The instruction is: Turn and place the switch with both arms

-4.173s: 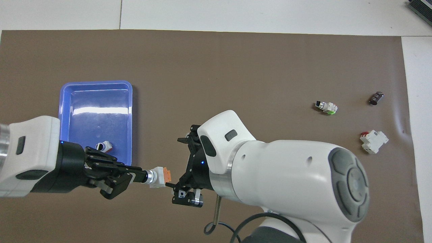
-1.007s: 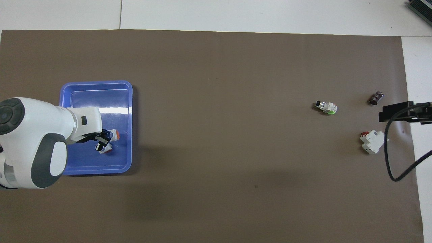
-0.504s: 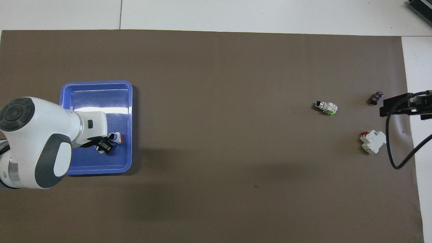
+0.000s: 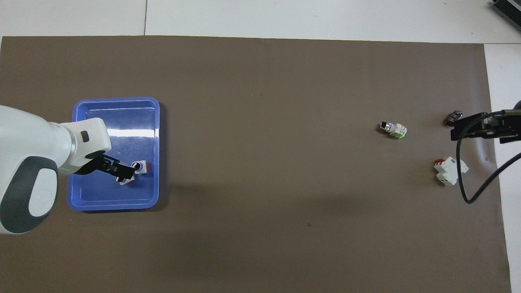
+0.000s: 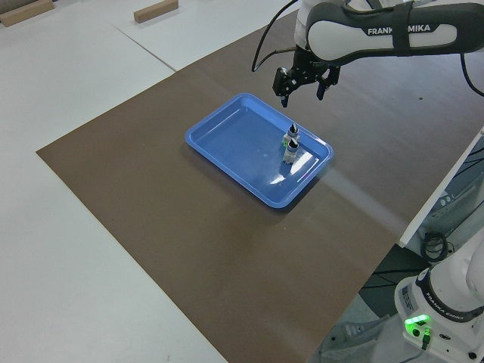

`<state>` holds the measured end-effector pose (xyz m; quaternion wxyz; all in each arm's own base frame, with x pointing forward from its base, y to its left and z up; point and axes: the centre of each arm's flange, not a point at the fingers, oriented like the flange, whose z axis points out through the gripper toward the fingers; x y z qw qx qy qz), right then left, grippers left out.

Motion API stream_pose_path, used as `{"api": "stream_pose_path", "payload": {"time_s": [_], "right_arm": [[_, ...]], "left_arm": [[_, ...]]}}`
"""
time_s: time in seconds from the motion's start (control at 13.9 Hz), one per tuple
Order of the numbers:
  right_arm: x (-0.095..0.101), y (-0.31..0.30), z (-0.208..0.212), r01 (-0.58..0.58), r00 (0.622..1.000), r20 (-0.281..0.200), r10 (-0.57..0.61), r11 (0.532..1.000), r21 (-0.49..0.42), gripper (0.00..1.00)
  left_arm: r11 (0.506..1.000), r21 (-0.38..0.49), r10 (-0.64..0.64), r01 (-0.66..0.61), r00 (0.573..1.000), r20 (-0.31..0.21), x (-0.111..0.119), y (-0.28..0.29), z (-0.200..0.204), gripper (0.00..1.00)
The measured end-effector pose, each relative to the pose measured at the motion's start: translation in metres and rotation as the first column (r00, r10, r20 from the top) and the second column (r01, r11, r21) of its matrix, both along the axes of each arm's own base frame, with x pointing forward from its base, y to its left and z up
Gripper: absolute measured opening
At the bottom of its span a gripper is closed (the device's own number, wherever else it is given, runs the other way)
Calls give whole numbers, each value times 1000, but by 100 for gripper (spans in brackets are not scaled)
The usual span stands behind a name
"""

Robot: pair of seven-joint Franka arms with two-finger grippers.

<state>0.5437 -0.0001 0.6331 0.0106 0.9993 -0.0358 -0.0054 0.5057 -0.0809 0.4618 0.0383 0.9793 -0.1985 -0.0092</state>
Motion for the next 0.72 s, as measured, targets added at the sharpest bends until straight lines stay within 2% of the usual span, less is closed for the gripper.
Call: {"api": "stream_pose_path", "payload": {"time_s": [0.22, 0.5, 0.72], "right_arm": [[-2, 4, 0, -9, 1000, 3, 9, 1000, -2, 100], [-2, 5, 1, -10, 1000, 4, 10, 1000, -2, 100], [-2, 4, 1, -7, 1000, 4, 7, 1000, -2, 100]], "left_arm": [[998, -10, 64, -64, 997, 45, 10, 6, 32, 100], [995, -14, 96, -96, 994, 51, 28, 25, 100, 100], [995, 33, 93, -94, 995, 42, 47, 29, 149, 100]]}}
